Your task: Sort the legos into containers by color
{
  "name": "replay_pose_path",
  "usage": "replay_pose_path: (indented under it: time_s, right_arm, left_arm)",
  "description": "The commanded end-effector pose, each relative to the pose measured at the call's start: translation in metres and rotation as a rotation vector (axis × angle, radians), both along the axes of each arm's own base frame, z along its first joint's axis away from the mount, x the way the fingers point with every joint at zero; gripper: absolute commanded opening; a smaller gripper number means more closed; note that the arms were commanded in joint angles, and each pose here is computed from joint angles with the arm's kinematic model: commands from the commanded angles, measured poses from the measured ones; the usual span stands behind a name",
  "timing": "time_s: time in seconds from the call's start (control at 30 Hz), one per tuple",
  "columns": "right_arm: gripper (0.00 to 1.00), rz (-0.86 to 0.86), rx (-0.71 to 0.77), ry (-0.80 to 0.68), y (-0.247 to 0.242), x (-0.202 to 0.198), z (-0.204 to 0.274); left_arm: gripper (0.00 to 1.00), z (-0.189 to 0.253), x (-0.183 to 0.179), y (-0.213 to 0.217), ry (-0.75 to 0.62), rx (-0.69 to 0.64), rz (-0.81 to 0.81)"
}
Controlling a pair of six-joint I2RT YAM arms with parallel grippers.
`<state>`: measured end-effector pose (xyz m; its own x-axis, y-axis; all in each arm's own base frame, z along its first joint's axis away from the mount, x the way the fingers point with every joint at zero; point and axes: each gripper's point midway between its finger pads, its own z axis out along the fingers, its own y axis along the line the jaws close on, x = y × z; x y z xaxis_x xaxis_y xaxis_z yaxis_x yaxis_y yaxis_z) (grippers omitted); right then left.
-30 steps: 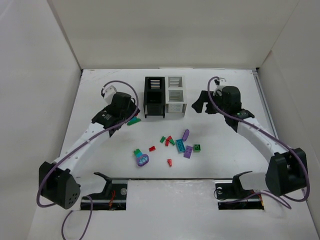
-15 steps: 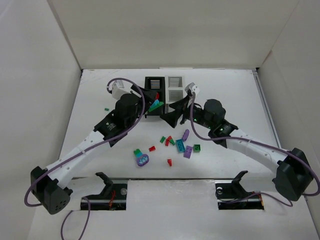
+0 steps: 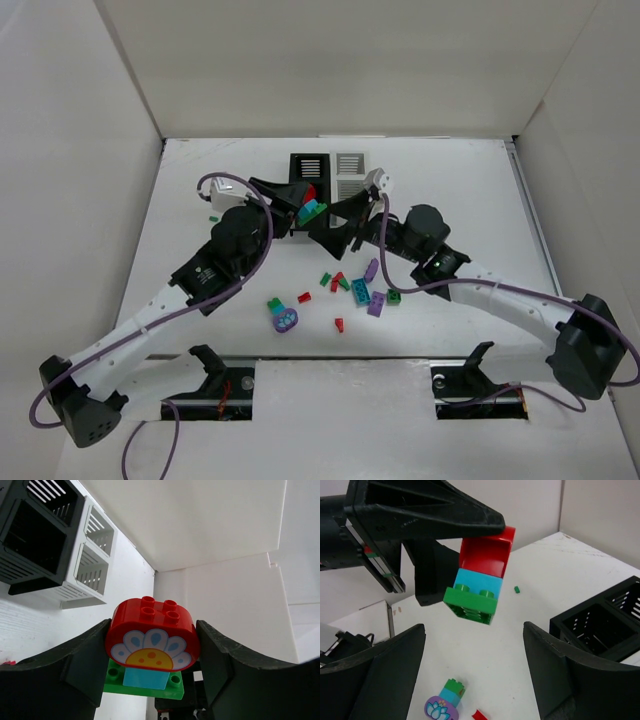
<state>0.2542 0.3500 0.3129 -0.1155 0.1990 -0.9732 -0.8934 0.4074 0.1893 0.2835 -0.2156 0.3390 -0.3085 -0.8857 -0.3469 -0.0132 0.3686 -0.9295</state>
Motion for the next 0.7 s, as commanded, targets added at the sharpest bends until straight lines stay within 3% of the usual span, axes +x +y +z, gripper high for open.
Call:
replay_pose_path:
  time_s: [0.0,0.23,0.47,0.5,0.67]
  right_arm:
    - [0.83,0.014,0.083,-0.115,0.004,-0.005,0.044]
    - [0.83,0.000,0.090,-0.128,0.005,-0.004,0.049]
    - [0.71,-0.001,0.094,-0.144,0.008,-0.001,0.056]
    - [0.65,-0.001,0.094,-0.144,0.008,-0.001,0.056]
    - [0.60,0.010,0.092,-0.145,0.010,-0.002,0.060]
  left_arm:
    - [0.34,0.017,-0.005,-0.006,-0.037,-0.059,-0.014]
    - [0.34,0.021,-0.008,-0.016,-0.051,-0.074,-0.034]
    - [0.34,0.019,-0.008,-0.015,-0.052,-0.073,-0.023]
    - [0.34,0.019,-0.008,-0.015,-0.052,-0.073,-0.023]
    - [0.34,0.018,-0.006,-0.017,-0.053,-0.074,-0.023]
